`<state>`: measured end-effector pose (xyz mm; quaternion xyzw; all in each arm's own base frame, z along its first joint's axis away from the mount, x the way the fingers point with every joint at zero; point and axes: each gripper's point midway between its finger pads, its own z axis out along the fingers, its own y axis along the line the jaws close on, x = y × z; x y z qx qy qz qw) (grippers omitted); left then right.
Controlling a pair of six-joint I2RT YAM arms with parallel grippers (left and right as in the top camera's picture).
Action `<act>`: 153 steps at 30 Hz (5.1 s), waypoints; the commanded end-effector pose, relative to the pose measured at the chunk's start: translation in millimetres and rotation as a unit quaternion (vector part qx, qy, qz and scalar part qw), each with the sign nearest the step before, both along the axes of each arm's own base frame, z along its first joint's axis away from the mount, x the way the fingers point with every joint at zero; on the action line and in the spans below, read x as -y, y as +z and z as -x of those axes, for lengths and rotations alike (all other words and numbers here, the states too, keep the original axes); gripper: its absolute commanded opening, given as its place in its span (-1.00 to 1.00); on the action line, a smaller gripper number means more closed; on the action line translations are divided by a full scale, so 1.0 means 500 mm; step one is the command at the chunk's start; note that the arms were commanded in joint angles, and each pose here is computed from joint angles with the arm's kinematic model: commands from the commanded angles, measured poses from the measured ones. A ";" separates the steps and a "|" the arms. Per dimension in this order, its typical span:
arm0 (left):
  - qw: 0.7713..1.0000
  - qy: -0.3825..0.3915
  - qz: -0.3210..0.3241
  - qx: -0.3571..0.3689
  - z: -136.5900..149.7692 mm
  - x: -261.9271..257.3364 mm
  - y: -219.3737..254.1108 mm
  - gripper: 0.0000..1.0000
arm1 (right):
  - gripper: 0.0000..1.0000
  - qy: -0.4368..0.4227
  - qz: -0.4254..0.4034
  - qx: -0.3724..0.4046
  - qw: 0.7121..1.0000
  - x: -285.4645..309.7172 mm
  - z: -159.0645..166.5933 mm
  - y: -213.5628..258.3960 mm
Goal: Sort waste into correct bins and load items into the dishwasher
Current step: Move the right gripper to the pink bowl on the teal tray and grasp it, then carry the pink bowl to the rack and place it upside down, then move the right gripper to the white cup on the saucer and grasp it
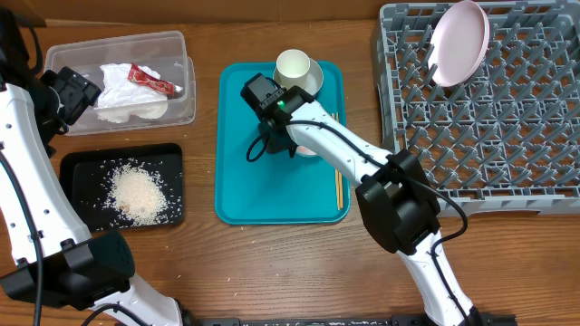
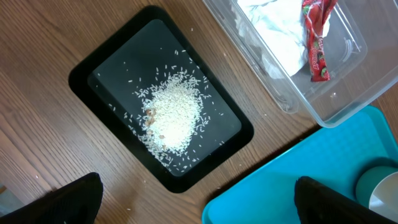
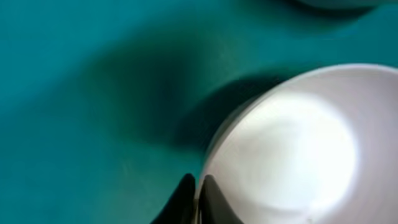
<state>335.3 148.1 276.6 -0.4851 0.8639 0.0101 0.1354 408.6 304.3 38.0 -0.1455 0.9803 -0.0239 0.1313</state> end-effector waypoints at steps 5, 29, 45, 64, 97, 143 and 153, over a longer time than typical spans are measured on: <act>1.000 -0.007 -0.001 -0.002 0.000 -0.001 -0.001 0.99 | -0.93 -0.009 -0.034 0.042 0.998 -0.020 -0.040 0.155; 1.000 -0.007 -0.001 -0.002 0.000 0.000 -0.001 1.00 | -0.93 -0.188 -0.482 -0.019 0.856 0.521 -0.137 0.533; 1.000 -0.007 -0.001 -0.002 0.000 -0.001 -0.001 1.00 | -0.93 -0.148 -0.603 -0.084 0.779 0.568 -0.026 0.453; 1.000 -0.007 -0.001 -0.002 0.000 -0.001 -0.001 1.00 | -0.65 -0.240 -0.697 -0.039 0.675 0.721 -0.015 0.292; 1.000 -0.007 -0.001 -0.002 0.000 -0.001 -0.001 1.00 | -0.92 -0.443 -0.162 -0.099 0.876 0.779 -0.001 0.186; 1.000 -0.007 -0.001 -0.002 0.000 -0.001 -0.001 0.99 | 0.68 0.042 -0.176 0.316 0.931 0.003 -0.293 0.292; 1.000 -0.007 -0.001 -0.002 0.000 -0.001 -0.001 1.00 | 0.48 0.095 -0.103 0.265 0.954 -0.010 -0.287 0.123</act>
